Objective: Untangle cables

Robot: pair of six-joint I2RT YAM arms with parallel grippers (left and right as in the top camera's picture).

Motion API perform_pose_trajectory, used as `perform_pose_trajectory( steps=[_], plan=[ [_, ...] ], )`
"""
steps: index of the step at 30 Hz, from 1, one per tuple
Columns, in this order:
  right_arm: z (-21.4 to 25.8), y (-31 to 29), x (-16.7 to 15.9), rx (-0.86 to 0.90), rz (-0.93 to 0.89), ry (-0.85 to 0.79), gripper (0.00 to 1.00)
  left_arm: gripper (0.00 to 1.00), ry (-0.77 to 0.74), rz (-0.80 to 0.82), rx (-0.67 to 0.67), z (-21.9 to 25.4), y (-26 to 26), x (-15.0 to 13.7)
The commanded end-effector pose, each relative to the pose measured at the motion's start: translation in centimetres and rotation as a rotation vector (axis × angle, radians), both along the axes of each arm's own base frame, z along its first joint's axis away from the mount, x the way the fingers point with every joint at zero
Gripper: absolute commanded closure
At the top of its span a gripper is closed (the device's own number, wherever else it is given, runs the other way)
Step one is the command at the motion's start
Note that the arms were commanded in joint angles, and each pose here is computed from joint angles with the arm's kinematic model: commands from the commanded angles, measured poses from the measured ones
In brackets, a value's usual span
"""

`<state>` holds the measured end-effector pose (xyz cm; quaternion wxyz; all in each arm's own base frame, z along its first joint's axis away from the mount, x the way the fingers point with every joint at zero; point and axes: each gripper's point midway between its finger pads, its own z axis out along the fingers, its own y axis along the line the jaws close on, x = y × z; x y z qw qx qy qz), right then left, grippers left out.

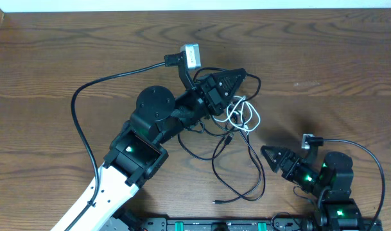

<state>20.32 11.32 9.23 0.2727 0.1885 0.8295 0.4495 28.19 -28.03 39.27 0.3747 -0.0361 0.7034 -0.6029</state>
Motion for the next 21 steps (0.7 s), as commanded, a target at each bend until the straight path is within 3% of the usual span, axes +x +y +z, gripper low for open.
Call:
perform_pose_trajectory(
  steps=[1, 9, 12, 21],
  plan=[
    [0.0, 0.4, 0.2, 0.098, -0.022, 0.019, 0.01, 0.92, -0.024, -0.038, -0.024, 1.5, 0.0, -0.8],
    [2.4, 0.1, 2.1, 0.183, -0.089, -0.087, 0.01, 0.92, 0.001, -0.064, -0.035, 1.4, -0.3, -1.2],
    [3.4, -0.6, 3.1, 0.191, -0.147, -0.131, 0.18, 0.92, 0.001, -0.069, -0.035, 1.4, -0.3, -1.2],
    [3.6, -1.6, 3.9, 0.228, -0.247, -0.108, 0.33, 0.92, 0.02, -0.09, -0.047, 1.4, -0.5, -1.5]
  ],
)
